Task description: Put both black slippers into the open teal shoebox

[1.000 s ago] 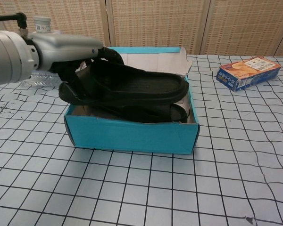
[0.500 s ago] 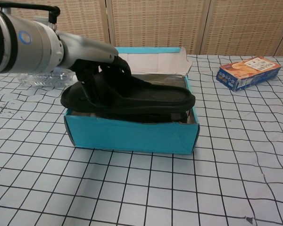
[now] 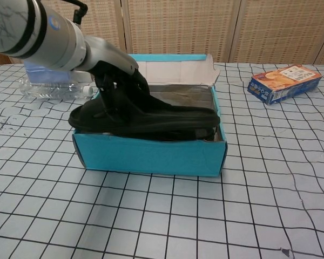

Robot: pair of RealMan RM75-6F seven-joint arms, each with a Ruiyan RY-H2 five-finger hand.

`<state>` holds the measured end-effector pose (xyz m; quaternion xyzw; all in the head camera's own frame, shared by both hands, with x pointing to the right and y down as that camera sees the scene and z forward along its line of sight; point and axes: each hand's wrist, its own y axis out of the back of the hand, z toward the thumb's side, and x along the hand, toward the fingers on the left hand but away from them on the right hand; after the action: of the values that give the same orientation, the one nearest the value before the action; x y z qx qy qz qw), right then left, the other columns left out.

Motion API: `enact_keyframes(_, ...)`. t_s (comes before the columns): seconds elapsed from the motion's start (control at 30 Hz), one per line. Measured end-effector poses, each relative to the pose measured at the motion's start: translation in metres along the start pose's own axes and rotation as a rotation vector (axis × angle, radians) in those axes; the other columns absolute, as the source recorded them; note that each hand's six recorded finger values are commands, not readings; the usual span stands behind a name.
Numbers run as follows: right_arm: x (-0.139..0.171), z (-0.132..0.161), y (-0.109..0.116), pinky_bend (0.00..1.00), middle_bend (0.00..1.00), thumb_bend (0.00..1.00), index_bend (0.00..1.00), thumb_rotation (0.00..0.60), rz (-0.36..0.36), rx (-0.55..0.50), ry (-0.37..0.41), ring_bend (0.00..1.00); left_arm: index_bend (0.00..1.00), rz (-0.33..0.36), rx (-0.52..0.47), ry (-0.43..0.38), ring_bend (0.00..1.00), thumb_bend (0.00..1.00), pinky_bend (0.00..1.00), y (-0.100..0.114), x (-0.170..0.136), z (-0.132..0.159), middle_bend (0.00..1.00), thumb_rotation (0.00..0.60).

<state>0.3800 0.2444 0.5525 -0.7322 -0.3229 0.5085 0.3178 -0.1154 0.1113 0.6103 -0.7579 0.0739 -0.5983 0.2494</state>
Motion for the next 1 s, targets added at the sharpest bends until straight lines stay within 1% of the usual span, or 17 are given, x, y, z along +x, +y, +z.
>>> enact_keyframes(0.13,-0.001,-0.001,0.001,0.00,0.00,0.14,0.00,0.576,-0.006,-0.001,-0.006,0.00,0.49,-0.036,-0.012,0.004,0.71,0.46,0.76,0.001,0.009,0.003,0.71,0.600)
enact_keyframes(0.33,0.000,-0.002,0.003,0.00,0.00,0.14,0.00,0.575,-0.011,-0.005,-0.007,0.00,0.50,-0.101,0.006,0.016,0.74,0.46,0.80,-0.006,0.012,0.007,0.74,0.600)
enact_keyframes(0.57,-0.001,-0.003,0.004,0.00,0.00,0.14,0.00,0.575,-0.012,-0.007,-0.005,0.00,0.50,-0.147,0.015,0.041,0.75,0.46,0.81,-0.011,0.014,0.006,0.75,0.600)
enact_keyframes(0.8,0.000,-0.004,0.006,0.00,0.00,0.14,0.00,0.575,-0.020,-0.006,-0.010,0.00,0.50,-0.195,-0.021,0.058,0.76,0.46,0.83,-0.016,0.027,0.000,0.76,0.600)
enact_keyframes(1.0,0.000,-0.004,0.005,0.00,0.00,0.14,0.00,0.575,-0.021,-0.005,-0.012,0.00,0.50,-0.268,-0.076,0.040,0.76,0.46,0.83,-0.026,0.034,0.000,0.76,0.600)
